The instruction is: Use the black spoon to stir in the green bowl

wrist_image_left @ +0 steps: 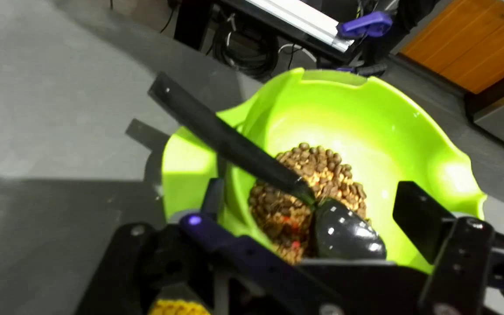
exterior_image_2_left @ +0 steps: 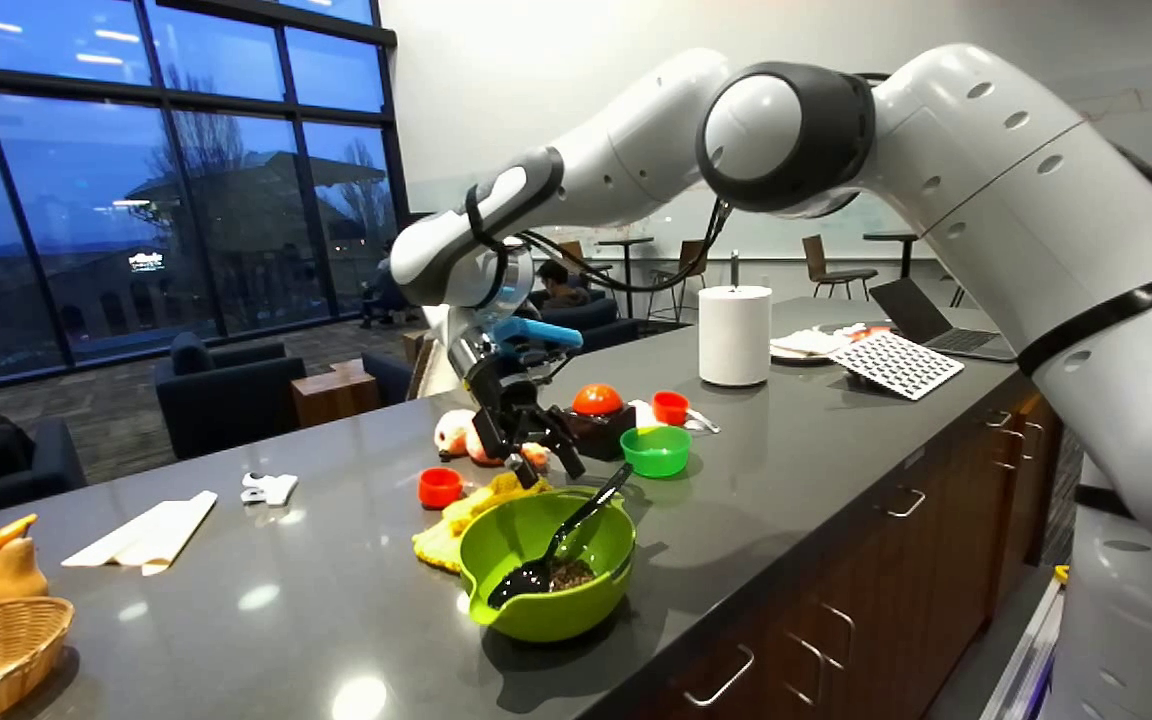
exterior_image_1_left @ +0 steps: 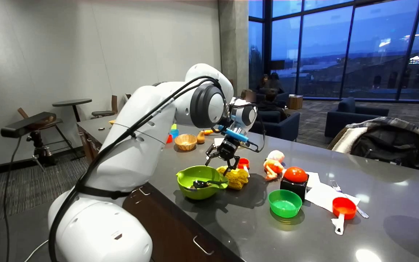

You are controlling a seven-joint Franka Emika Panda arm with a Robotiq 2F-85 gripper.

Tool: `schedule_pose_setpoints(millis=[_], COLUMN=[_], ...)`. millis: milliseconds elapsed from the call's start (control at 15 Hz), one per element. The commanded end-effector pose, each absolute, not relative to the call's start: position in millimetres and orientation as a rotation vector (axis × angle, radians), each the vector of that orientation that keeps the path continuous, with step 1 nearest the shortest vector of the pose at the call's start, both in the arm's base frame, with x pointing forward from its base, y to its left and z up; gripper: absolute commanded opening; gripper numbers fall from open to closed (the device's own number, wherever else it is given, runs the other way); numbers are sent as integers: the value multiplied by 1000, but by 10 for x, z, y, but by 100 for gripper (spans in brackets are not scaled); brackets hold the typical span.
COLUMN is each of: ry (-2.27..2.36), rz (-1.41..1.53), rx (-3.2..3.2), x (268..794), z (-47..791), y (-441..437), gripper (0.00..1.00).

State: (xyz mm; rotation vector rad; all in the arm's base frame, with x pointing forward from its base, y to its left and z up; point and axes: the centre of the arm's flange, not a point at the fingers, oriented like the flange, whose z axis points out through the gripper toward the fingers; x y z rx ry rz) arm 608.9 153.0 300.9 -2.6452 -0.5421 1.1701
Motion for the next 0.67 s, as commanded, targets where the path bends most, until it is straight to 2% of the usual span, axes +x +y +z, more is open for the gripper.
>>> schedule_pose_setpoints(millis=[0,600], ry=[-584,-611], rz=[932,252], rx=[-2813,-3084], x=[6193,6740], z=[2962,2919], y=[1557,1624], gripper=[100,100])
